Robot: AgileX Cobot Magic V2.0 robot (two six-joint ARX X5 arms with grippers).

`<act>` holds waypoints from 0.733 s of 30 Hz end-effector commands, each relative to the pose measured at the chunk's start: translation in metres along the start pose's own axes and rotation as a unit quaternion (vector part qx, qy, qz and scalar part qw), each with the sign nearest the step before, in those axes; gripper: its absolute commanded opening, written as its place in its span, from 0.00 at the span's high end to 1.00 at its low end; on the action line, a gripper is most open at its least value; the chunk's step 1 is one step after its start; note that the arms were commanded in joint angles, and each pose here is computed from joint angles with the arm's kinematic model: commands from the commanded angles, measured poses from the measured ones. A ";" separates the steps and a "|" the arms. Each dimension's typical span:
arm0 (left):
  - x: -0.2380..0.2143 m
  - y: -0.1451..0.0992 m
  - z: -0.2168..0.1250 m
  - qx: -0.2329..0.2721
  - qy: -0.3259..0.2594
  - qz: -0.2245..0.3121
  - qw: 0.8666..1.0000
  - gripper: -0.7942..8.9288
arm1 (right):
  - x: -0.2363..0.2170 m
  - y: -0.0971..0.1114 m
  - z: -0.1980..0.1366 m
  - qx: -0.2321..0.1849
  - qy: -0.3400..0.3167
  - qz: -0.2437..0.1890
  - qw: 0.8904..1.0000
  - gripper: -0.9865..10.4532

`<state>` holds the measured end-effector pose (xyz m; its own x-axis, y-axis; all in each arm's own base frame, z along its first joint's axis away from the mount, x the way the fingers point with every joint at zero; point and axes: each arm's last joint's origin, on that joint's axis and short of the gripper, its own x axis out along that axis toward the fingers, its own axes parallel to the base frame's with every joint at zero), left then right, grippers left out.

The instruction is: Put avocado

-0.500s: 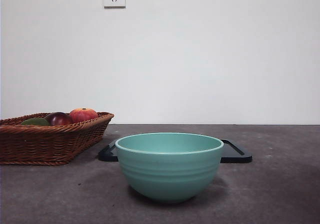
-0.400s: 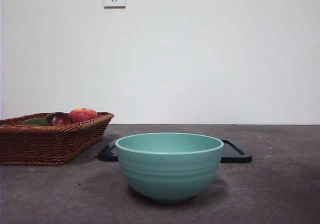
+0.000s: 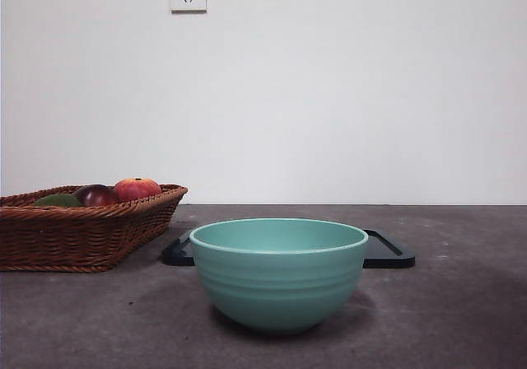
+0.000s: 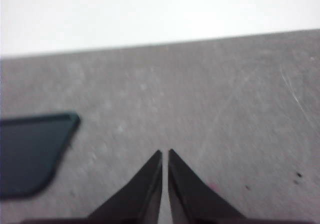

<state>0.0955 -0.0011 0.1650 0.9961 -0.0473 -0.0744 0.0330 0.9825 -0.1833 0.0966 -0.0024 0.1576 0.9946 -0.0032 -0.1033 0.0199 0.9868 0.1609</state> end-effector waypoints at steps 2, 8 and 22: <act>-0.006 -0.005 0.025 -0.051 -0.058 -0.012 0.997 0.90 | -0.005 0.003 0.018 0.065 -0.036 0.010 0.997 0.90; -0.017 -0.012 0.063 -0.059 -0.108 -0.024 0.992 0.90 | -0.021 0.011 0.061 0.081 -0.088 0.024 0.993 0.90; -0.019 -0.031 0.152 -0.049 -0.073 -0.049 0.995 0.90 | -0.016 0.031 0.130 0.059 0.050 0.162 0.984 0.90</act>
<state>0.0885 -0.0031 0.3142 0.9926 -0.0952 0.0750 0.1131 0.9497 -0.2919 0.0933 0.0065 0.2864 0.9452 0.3015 -0.1257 -0.2454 0.9093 0.3362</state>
